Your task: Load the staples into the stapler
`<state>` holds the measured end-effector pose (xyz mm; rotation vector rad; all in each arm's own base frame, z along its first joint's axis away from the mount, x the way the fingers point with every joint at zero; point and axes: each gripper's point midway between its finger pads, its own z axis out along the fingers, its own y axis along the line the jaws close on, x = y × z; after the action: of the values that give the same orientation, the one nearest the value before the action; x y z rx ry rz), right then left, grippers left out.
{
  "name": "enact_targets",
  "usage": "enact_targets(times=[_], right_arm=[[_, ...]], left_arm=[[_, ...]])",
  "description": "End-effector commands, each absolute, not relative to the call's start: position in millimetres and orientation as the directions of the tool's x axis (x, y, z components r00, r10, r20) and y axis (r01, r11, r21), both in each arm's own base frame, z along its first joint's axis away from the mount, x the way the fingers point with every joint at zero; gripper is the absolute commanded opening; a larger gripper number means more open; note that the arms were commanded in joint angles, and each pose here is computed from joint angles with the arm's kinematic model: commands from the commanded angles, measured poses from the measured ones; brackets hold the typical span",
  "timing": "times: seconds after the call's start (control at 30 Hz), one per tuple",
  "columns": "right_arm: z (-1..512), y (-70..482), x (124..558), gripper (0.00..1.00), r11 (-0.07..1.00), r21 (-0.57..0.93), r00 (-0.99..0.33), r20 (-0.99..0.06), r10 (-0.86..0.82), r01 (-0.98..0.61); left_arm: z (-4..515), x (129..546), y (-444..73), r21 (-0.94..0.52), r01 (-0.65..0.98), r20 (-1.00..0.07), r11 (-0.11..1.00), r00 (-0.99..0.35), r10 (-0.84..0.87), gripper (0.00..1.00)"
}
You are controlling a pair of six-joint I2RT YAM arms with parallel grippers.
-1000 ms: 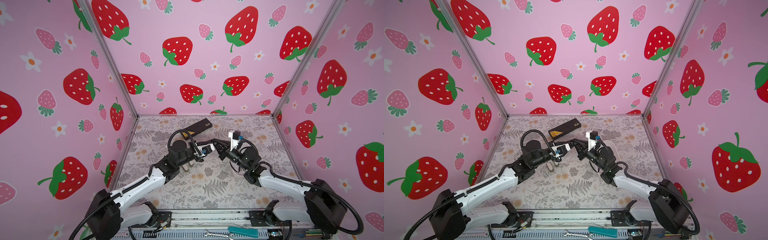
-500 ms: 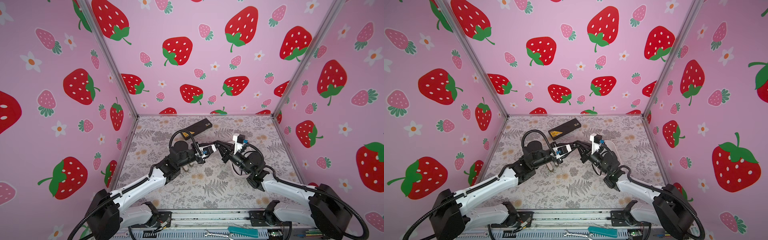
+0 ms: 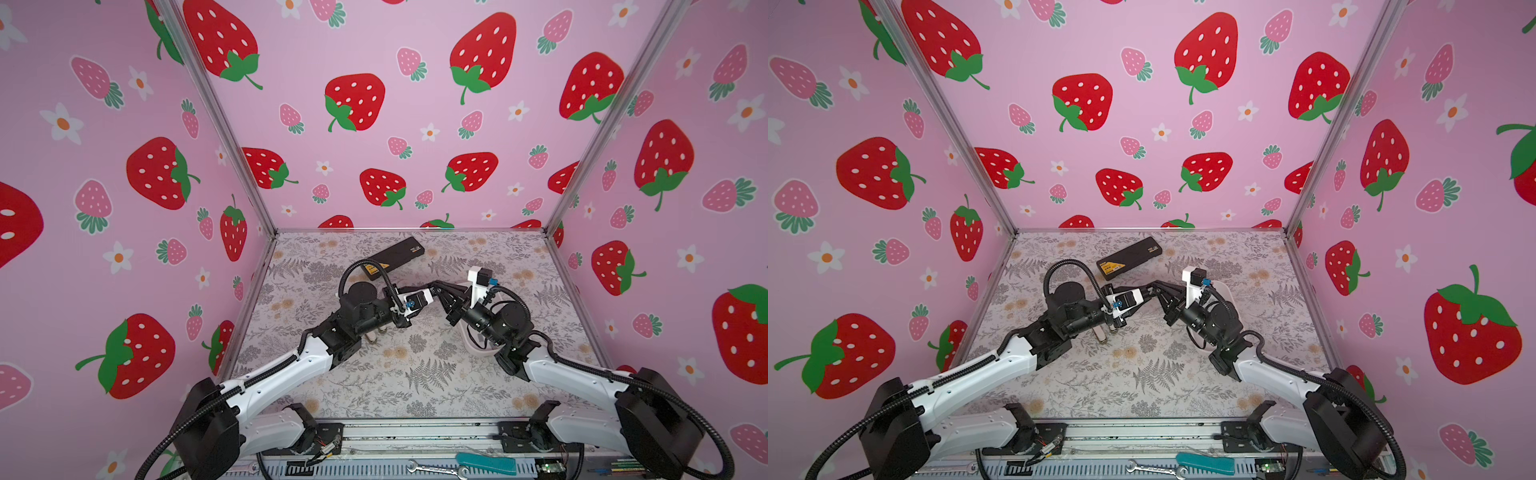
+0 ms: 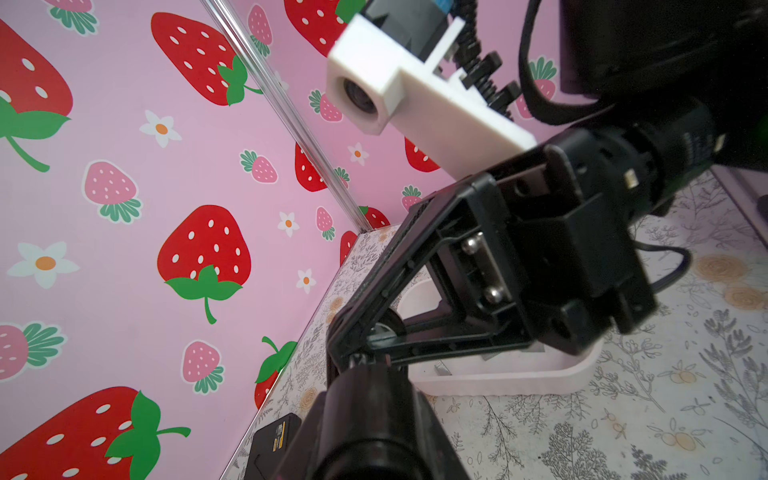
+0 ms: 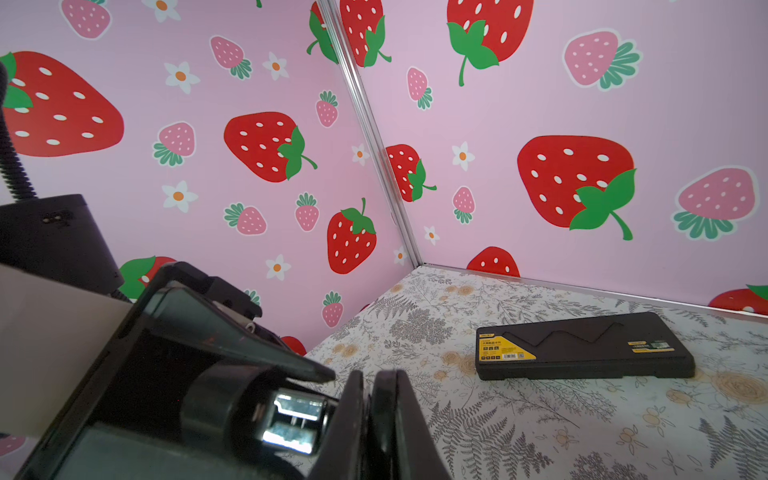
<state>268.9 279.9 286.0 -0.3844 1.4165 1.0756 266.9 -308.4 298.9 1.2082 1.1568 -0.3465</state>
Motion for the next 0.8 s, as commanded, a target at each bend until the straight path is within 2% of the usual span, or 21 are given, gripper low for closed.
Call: enact_targets(times=[0.0, 0.37, 0.5, 0.63, 0.77], right_arm=[[250.7, 223.8, 320.4, 0.00, 0.727, 0.390, -0.155, -0.916, 0.371, -0.565], [251.1, 215.9, 325.2, 0.00, 0.742, 0.380, -0.147, -0.920, 0.362, -0.552], [251.0, 213.1, 323.4, 0.17, 0.746, 0.377, -0.137, -0.921, 0.365, -0.549], [256.6, 217.0, 316.4, 0.25, 0.721, 0.369, -0.132, -0.922, 0.364, -0.587], [261.1, 218.5, 310.9, 0.33, 0.704, 0.362, -0.123, -0.922, 0.367, -0.611]], left_arm=[[404.7, 254.2, -287.6, 0.587, 0.622, -0.784, 0.518, 0.597, 0.172, 0.00], [401.8, 257.2, -288.8, 0.594, 0.617, -0.779, 0.517, 0.602, 0.177, 0.00], [398.0, 260.5, -289.6, 0.601, 0.614, -0.777, 0.511, 0.598, 0.195, 0.00], [391.7, 262.7, -292.1, 0.622, 0.608, -0.766, 0.493, 0.604, 0.221, 0.00], [375.0, 267.4, -297.4, 0.672, 0.609, -0.736, 0.422, 0.610, 0.292, 0.00]])
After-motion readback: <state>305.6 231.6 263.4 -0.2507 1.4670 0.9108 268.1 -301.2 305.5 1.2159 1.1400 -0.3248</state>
